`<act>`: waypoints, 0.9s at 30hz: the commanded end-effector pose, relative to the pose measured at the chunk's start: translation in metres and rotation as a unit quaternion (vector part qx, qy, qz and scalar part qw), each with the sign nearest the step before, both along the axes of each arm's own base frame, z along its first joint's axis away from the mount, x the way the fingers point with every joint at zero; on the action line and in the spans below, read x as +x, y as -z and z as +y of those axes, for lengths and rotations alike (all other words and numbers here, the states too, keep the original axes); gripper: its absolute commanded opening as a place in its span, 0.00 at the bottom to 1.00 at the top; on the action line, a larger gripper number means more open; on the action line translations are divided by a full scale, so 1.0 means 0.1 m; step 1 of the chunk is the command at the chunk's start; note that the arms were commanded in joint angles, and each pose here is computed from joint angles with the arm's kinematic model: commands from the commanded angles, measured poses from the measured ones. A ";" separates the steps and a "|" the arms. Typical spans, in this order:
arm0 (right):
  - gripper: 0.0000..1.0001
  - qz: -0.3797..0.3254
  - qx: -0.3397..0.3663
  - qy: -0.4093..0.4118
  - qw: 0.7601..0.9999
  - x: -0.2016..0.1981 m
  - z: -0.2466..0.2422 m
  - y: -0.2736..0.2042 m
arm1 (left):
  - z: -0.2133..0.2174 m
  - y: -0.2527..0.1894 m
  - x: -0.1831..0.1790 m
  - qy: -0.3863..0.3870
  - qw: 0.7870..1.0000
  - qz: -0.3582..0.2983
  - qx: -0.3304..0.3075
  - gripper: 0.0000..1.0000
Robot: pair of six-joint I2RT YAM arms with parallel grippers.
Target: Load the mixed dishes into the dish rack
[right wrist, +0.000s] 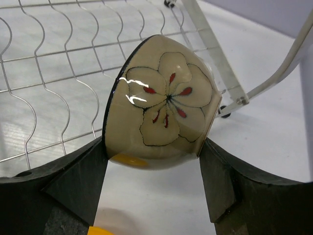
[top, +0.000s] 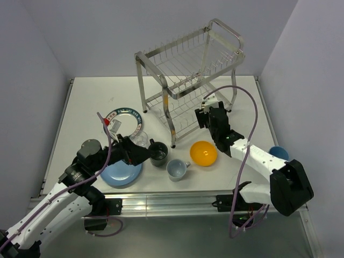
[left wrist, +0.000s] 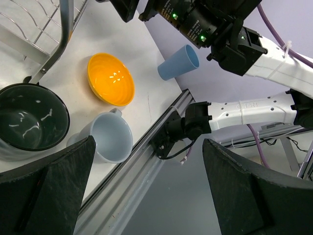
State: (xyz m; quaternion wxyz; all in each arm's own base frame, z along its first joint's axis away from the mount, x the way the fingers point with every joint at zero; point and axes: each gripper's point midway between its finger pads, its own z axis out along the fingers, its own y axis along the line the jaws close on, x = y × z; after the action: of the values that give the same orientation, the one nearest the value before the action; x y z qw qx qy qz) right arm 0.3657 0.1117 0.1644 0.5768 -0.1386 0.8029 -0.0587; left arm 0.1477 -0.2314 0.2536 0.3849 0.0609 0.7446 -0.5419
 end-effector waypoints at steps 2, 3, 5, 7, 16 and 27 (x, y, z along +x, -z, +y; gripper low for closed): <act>0.00 -0.109 -0.040 0.007 0.993 0.20 0.05 -0.69 | -0.04 -0.12 -0.03 0.017 0.999 -0.035 -0.015 0.96; 0.00 -0.102 -0.057 0.001 0.993 0.21 0.09 -0.64 | -0.03 -0.11 -0.04 0.018 0.999 -0.036 -0.014 0.97; 0.00 -0.107 -0.091 0.012 0.990 0.23 0.06 -0.67 | -0.01 -0.12 -0.04 0.015 0.999 -0.038 -0.016 0.97; 0.00 -0.101 -0.115 0.007 0.988 0.25 0.09 -0.62 | -0.01 -0.11 -0.04 0.016 0.999 -0.038 -0.015 0.97; 0.00 -0.112 -0.207 0.047 0.971 0.35 0.01 -0.53 | -0.02 -0.05 -0.05 0.020 0.999 -0.036 -0.010 0.96; 0.00 -0.171 -0.293 0.108 0.934 0.46 -0.10 -0.47 | -0.04 0.13 -0.02 0.024 0.999 -0.031 0.006 0.96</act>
State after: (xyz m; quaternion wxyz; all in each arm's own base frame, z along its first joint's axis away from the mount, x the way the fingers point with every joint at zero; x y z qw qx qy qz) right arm 0.4095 0.1081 0.1775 0.5864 -0.2506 0.6956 -0.3309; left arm 0.1443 -0.2323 0.2335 0.3773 0.0752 0.7503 -0.5376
